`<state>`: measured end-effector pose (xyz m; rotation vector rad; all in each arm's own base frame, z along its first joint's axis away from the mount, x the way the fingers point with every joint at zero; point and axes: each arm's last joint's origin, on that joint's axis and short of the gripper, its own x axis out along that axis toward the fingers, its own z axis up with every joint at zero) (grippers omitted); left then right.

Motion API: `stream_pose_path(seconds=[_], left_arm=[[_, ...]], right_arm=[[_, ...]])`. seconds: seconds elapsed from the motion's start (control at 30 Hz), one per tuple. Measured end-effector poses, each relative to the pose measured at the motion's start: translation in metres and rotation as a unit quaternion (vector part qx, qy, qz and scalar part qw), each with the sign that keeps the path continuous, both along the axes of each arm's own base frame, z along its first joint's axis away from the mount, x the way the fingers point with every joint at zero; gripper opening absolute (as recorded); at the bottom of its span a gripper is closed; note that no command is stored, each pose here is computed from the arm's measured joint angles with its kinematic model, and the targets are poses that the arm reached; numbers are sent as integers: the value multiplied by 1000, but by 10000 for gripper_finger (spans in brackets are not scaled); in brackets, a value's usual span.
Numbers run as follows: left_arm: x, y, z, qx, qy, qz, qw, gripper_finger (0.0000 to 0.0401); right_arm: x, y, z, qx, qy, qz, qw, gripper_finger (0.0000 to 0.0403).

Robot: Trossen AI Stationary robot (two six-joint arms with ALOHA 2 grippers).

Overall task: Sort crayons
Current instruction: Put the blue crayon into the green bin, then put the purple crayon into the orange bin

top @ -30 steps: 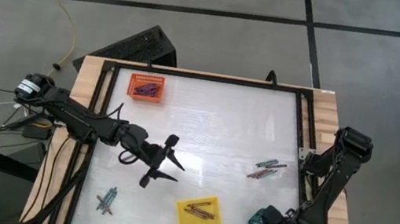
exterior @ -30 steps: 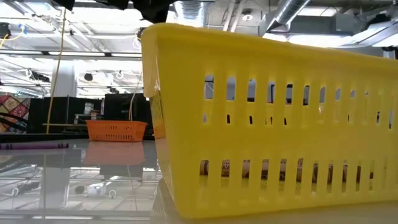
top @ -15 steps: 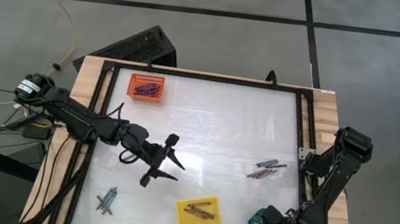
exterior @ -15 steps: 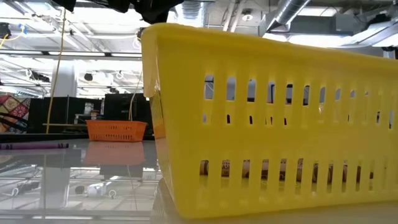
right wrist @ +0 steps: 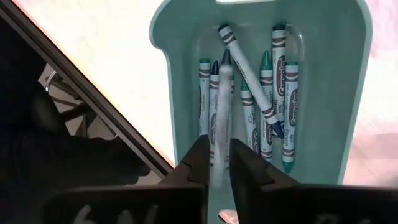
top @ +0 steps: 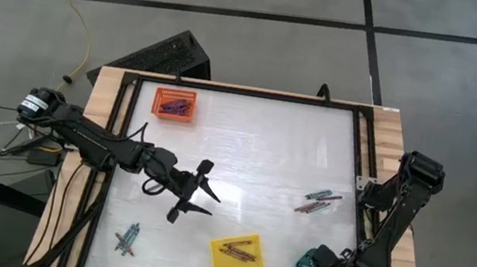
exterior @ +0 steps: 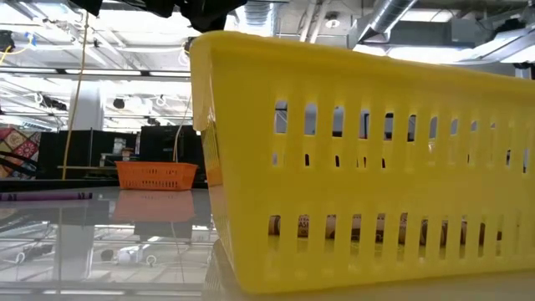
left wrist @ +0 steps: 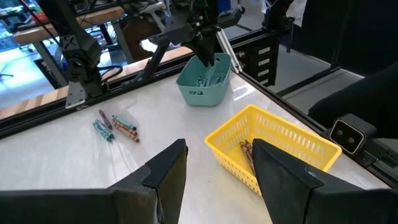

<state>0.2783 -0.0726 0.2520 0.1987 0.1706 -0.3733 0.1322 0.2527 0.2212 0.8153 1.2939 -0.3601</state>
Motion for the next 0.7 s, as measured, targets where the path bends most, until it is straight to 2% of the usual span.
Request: stream_pose_path(seconds=[0.57, 0.7], left_arm=[[0, 0, 0, 0, 1, 0, 1000, 171], [0, 1, -4, 0, 20, 18, 1000, 171]], right_arm=[[-1, -2, -1, -10, 3, -1, 1000, 65], [-1, -2, -1, -13, 3, -1, 1000, 65]])
